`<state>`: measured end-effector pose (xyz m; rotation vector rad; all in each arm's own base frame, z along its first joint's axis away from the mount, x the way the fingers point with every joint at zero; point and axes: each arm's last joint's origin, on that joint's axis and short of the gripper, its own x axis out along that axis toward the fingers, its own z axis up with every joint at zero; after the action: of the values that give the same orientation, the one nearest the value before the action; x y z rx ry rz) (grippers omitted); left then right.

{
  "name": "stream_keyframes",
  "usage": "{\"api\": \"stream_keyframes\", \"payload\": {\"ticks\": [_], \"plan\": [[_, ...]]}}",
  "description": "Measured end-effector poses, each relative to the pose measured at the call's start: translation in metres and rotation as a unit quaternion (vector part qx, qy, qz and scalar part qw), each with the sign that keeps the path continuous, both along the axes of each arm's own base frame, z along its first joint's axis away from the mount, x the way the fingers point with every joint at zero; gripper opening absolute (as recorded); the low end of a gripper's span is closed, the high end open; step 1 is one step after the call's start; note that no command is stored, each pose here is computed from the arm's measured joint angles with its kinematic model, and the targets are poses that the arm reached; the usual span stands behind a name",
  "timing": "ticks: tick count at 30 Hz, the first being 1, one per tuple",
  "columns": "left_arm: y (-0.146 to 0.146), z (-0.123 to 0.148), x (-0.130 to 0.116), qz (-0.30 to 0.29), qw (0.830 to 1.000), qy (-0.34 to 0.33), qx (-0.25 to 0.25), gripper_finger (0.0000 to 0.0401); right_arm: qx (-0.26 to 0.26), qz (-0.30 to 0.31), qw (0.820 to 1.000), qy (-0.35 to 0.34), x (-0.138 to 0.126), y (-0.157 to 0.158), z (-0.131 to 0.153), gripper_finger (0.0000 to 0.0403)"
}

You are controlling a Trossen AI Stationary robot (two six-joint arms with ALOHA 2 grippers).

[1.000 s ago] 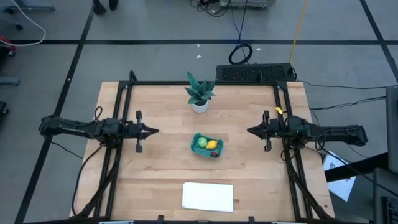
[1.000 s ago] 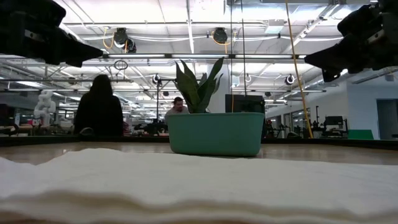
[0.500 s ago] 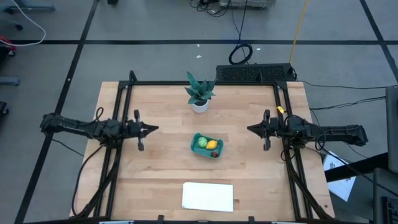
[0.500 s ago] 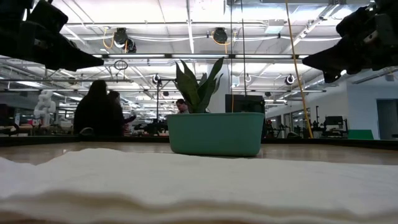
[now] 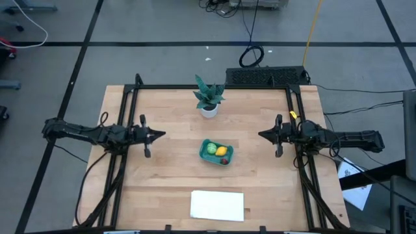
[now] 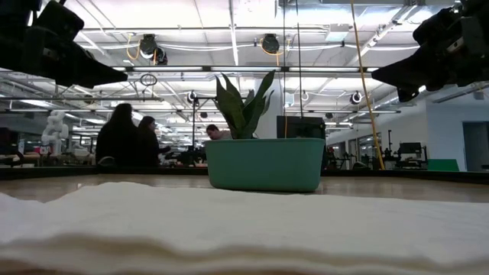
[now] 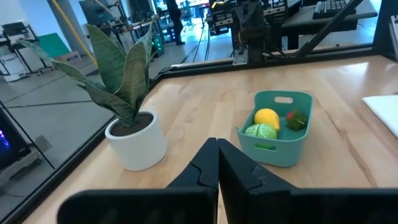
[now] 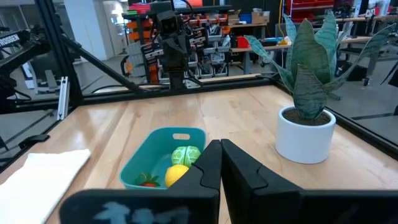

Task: Pick and placing Produce into tupperware
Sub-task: Adjust the green bin on the table

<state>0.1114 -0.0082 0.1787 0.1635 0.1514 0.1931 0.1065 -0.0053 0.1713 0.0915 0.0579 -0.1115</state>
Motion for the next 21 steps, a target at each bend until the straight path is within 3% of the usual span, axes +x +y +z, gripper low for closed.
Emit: {"api": "stream_keyframes", "payload": {"ticks": [13, 21], "plan": [[-0.001, 0.0, 0.001, -0.017, 0.998, -0.009, -0.058, 0.0002, 0.012, 0.001, 1.0, 0.009, 0.003, 0.0, -0.001, 0.0], [-0.006, -0.005, 0.018, -0.041, 0.997, 0.008, -0.07, 0.0002, 0.009, 0.029, 1.0, 0.0, 0.018, 0.007, 0.0, 0.0]]}}
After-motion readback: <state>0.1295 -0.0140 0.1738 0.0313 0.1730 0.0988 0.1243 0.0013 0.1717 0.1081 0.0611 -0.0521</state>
